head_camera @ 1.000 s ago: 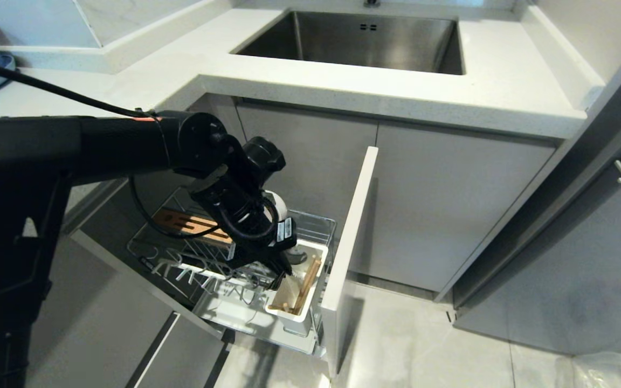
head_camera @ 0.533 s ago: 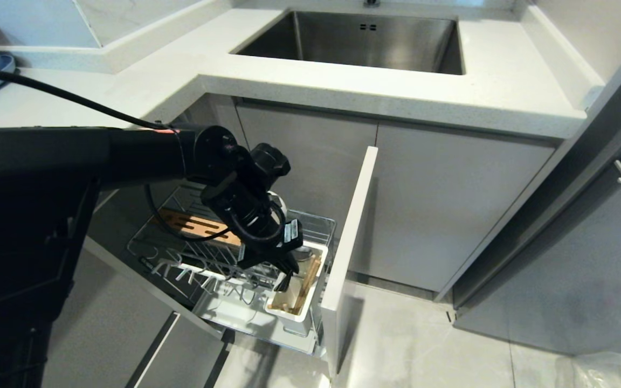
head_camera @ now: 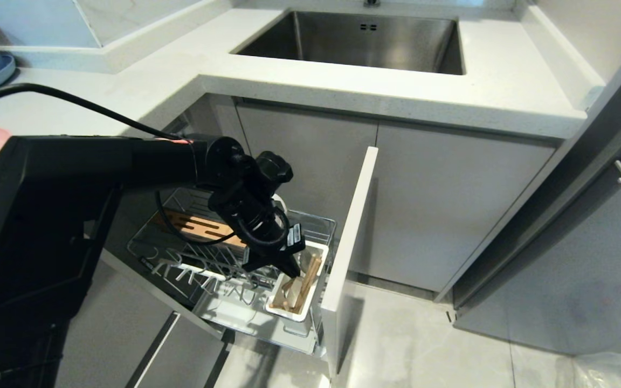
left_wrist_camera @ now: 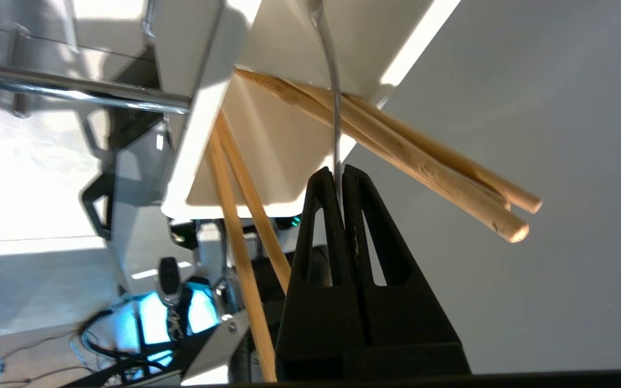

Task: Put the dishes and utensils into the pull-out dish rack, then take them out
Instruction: Pick up the spoon and place it in the cupboard

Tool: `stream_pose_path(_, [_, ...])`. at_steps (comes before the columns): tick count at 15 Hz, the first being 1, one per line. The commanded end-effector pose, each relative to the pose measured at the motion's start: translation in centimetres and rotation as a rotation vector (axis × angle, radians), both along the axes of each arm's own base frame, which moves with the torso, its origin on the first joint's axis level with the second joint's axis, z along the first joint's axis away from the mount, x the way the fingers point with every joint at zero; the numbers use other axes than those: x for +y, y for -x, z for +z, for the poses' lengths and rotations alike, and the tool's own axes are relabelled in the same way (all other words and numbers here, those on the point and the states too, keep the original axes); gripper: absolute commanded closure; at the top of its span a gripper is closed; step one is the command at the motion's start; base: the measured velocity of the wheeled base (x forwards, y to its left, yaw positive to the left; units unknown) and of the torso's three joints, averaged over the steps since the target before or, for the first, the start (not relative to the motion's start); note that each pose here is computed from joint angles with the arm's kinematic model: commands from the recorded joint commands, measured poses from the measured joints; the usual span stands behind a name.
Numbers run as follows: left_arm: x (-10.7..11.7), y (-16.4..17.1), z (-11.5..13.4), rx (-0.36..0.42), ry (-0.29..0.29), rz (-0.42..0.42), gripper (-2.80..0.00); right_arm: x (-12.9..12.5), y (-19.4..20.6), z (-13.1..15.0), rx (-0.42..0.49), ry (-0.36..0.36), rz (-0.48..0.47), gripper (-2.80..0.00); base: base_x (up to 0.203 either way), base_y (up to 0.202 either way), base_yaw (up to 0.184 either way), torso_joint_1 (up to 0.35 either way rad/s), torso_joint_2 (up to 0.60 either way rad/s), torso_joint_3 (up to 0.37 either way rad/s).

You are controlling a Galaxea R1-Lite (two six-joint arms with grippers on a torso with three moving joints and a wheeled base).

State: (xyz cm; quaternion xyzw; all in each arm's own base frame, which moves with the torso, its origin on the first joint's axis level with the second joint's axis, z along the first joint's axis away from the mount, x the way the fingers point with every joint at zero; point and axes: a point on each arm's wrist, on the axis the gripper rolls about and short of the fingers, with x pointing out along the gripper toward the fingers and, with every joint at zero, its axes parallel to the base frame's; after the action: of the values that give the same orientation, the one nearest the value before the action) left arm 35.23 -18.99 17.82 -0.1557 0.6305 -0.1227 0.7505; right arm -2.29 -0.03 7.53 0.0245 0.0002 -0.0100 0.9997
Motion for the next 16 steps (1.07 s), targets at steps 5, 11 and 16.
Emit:
stream_pose_path(5, [0.1, 0.2, 0.3, 0.021, 0.031, -0.005, 0.00, 0.0, 0.0, 0.0, 0.002, 0.000, 0.000, 0.00, 0.000, 0.000, 0.000, 0.000, 0.00, 0.000])
stream_pose_path(11, [0.7, -0.8, -0.5, 0.013, 0.030, 0.022, 0.00, 0.0, 0.0, 0.0, 0.002, 0.000, 0.000, 0.00, 0.000, 0.000, 0.000, 0.000, 0.00, 0.000])
stream_pose_path(16, [1.0, -1.2, -0.5, -0.005, 0.036, 0.031, 0.00, 0.0, 0.0, 0.0, 0.002, 0.000, 0.000, 0.00, 0.000, 0.000, 0.000, 0.000, 0.00, 0.000])
